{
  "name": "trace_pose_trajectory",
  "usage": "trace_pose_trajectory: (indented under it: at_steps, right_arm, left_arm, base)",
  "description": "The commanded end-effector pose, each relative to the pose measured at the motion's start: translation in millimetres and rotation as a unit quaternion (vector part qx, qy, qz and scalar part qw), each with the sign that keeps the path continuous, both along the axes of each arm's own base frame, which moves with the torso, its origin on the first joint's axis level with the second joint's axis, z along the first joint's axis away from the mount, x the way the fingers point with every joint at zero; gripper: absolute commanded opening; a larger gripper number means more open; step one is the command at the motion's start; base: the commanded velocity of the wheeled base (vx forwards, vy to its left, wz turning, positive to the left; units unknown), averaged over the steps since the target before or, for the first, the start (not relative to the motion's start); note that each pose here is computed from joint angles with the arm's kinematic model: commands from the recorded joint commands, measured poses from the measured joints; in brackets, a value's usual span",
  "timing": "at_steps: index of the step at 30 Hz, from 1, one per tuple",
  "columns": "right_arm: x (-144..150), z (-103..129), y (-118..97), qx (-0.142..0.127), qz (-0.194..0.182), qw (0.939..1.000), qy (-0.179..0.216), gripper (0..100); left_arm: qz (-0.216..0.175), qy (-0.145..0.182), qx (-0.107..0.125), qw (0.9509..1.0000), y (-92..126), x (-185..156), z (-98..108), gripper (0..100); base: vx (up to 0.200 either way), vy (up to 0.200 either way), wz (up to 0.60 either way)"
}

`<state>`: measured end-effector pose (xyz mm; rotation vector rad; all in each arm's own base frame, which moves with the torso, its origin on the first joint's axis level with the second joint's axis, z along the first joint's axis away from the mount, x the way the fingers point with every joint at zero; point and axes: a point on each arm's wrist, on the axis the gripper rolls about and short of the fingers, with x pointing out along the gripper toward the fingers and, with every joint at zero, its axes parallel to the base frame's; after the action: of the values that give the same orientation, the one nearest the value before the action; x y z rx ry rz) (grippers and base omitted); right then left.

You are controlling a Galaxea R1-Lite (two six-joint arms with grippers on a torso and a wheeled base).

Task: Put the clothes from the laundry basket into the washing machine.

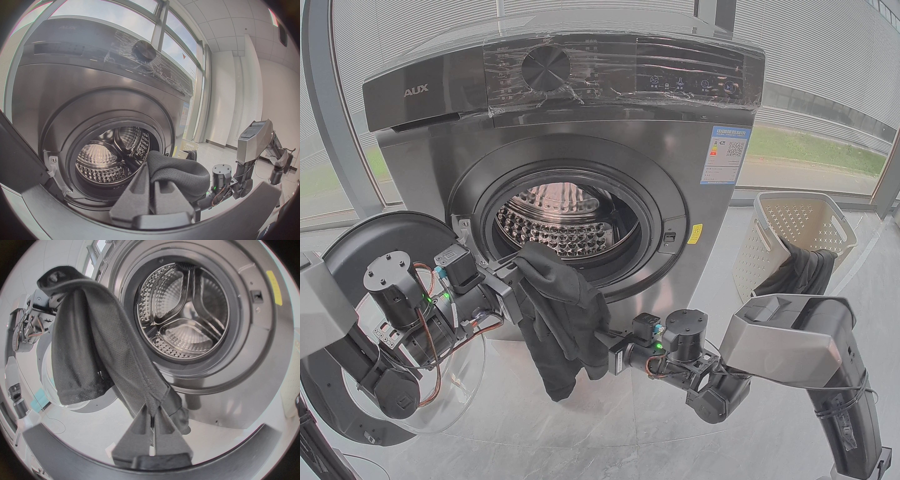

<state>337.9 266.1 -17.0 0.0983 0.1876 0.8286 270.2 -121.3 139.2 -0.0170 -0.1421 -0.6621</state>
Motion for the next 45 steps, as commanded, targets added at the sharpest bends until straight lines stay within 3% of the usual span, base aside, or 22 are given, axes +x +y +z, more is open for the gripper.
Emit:
trace_pose_trajectory:
  at_steps: [1, 8, 15, 22, 28, 31, 39, 45]
  right_arm:
    - [-4.3, 35.8, -28.9, 0.001, -0.045, 0.9984, -0.035, 0]
    - [-28.4, 95.3, -63.8, 0.043, -0.068, 0.9931, -0.085, 0]
    - [-62.6, 140.9, -79.6, 0.074, -0.069, 0.9888, -0.11, 0]
    - [-84.5, 164.4, -84.8, 0.109, -0.102, 0.9821, -0.115, 0]
    - [-80.9, 169.0, -81.2, 0.12, -0.113, 0.9789, -0.121, 0]
    - [-76.9, 178.1, -78.7, 0.136, -0.12, 0.9742, -0.134, 0]
    - [-77.6, 192.9, -78.7, 0.155, -0.119, 0.9686, -0.154, 0]
    - [-81.9, 197.3, -77.1, 0.159, -0.114, 0.9677, -0.159, 0]
  left_arm:
    - [0.014, 0.0, -0.013, 0.9998, 10.9, -3.4, 5.8, 0]
    - [0.043, 0.015, -0.013, 0.9989, 37.7, -23.2, 6.4, 0]
    - [0.046, 0.017, -0.025, 0.9985, 42.3, -30.2, 10.6, 0]
    - [0.048, 0.018, -0.024, 0.9984, 42.7, -31.0, 9.5, 0]
    - [0.05, 0.023, -0.018, 0.9983, 42.8, -31.4, 6.1, 0]
    - [0.051, 0.031, -0.014, 0.9981, 43.4, -31.8, 2.1, 0]
    - [0.057, 0.035, -0.012, 0.9977, 43.7, -29.8, -0.3, 0]
    - [0.068, 0.031, -0.003, 0.9972, 47.3, -23.8, -2.3, 0]
  base:
    - [0.0, 0.0, 0.0]
    - [0.0, 0.0, 0.0]
    - [0.0, 0.0, 0.0]
    - [0.0, 0.0, 0.0]
    - [0.0, 0.0, 0.0]
    - [0.0, 0.0, 0.0]
    - [0.0, 0.0, 0.0]
    - [0.0, 0.0, 0.0]
